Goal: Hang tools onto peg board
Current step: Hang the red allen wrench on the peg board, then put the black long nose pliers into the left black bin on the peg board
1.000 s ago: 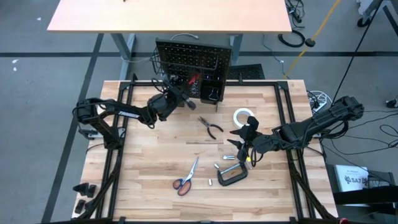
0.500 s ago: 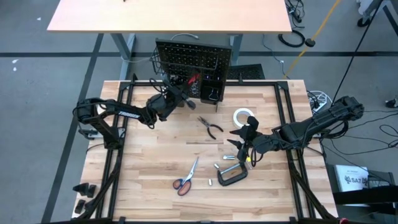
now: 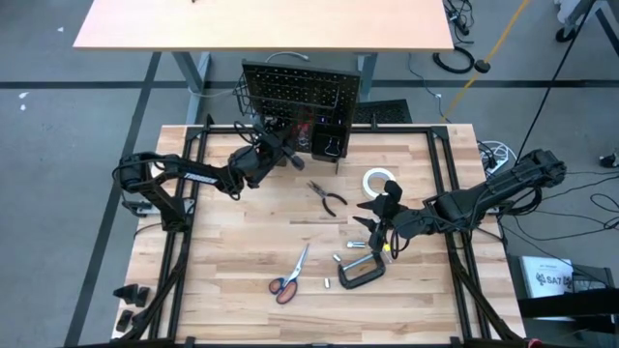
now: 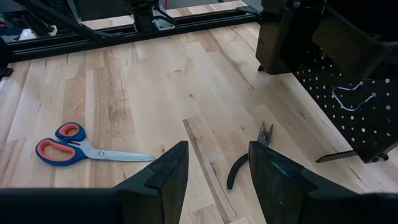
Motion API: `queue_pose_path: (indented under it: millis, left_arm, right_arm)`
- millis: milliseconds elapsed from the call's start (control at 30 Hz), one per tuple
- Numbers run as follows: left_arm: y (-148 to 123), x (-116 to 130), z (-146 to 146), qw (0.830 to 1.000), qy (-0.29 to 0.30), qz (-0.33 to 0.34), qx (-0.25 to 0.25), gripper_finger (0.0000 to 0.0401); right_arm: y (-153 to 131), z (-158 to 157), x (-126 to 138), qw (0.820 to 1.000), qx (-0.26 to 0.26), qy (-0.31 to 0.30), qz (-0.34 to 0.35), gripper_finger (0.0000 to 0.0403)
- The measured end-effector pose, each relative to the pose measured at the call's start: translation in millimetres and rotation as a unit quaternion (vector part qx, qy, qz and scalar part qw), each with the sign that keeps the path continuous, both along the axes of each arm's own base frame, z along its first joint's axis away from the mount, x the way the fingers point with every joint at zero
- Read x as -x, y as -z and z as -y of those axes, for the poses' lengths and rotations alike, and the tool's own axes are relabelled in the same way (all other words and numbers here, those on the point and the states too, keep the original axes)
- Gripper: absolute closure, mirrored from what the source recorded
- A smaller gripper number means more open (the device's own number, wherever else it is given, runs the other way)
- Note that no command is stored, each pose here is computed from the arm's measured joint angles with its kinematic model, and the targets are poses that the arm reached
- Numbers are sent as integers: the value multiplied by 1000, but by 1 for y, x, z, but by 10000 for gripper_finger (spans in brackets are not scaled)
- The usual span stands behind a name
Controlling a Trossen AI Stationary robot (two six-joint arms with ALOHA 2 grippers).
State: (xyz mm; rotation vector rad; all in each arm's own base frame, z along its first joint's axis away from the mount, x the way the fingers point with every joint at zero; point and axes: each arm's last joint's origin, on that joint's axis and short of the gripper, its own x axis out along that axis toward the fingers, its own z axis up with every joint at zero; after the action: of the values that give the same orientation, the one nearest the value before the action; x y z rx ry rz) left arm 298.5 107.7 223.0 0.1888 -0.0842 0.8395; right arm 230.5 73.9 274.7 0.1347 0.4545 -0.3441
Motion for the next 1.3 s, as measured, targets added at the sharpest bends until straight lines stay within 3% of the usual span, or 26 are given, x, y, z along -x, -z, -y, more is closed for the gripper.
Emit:
queue_pose_path:
  millis: [400, 633, 900, 1133, 1300]
  left_arm:
    - [1, 0, 0, 1000, -13, -11, -5, 224]
    - [1, -4, 18, 998, -16, -51, -30, 218]
    - [-25, 4, 45, 998, 4, -45, -50, 218]
    - [-34, 18, 69, 996, 50, -66, 31, 218]
    - [-24, 29, 85, 982, 89, -131, 101, 218]
  right_arm:
    - [0, 0, 0, 1000, 1, -1, -1, 243]
    - [0, 0, 0, 1000, 2, -3, -2, 243]
    - [0, 0, 0, 1000, 2, -3, -2, 243]
    - [0, 0, 0, 1000, -2, -6, -3, 243]
    - [0, -1, 0, 1000, -7, -13, -4, 243]
